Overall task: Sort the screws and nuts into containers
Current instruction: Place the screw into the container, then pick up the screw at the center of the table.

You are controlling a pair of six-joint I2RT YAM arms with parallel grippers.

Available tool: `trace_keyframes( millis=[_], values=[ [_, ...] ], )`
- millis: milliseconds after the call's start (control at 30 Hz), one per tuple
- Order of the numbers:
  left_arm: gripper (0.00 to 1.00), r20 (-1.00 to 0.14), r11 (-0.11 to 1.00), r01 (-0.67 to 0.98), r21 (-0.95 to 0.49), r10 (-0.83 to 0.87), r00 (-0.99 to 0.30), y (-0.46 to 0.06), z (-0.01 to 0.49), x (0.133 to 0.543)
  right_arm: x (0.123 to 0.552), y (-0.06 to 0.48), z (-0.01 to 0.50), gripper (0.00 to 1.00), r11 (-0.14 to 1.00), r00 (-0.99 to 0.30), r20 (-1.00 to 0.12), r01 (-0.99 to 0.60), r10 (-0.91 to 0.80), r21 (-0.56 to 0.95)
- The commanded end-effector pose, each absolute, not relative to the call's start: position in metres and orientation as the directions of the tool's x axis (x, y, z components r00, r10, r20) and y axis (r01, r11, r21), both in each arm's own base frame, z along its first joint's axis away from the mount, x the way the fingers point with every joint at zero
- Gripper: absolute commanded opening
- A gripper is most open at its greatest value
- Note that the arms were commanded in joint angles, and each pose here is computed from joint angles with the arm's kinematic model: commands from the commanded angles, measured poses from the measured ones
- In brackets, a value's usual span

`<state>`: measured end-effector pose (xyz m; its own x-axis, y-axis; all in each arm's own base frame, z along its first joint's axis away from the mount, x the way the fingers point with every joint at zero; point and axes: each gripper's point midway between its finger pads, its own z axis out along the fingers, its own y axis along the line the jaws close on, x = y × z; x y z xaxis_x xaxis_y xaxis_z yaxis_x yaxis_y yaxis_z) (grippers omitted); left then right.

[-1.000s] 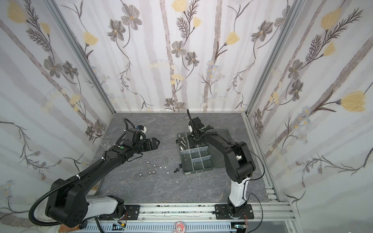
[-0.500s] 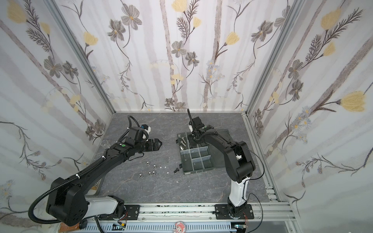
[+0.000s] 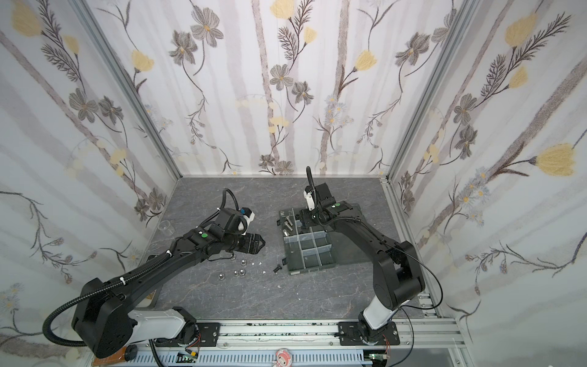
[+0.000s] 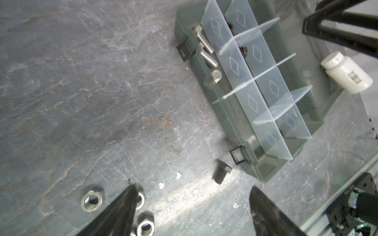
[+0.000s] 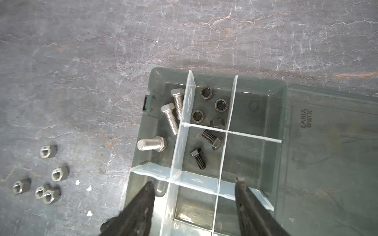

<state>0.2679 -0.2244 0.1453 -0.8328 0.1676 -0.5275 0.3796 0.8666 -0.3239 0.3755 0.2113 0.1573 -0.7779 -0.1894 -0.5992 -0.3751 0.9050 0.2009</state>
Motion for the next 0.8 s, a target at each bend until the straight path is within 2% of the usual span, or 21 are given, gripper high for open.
trace_keyframes(
  millis=[0, 333, 500, 767],
  values=[
    [0.85, -0.524, 0.873, 0.395, -0.287, 0.202, -0.827, -0.225, 0.142, 0.26, 0.371, 0.215, 0.181, 0.73, 0.881, -0.738, -0.662, -0.394, -0.132, 0.264],
    [0.8, -0.494, 0.857, 0.452, -0.247, 0.29, -0.82, -0.236, 0.126, 0.233, 0.344, 0.193, 0.232, 0.99, 0.859, -0.61, -0.792, -0.413, -0.015, 0.302],
    [0.77, -0.496, 0.833, 0.489, -0.258, 0.32, -0.807, -0.243, 0.122, 0.223, 0.336, 0.18, 0.258, 1.0, 0.857, -0.545, -0.838, -0.413, 0.04, 0.309],
    [0.74, -0.477, 0.798, 0.548, -0.249, 0.392, -0.787, -0.256, 0.111, 0.209, 0.33, 0.172, 0.269, 1.0, 0.85, -0.523, -0.85, -0.416, 0.067, 0.323]
  ],
)
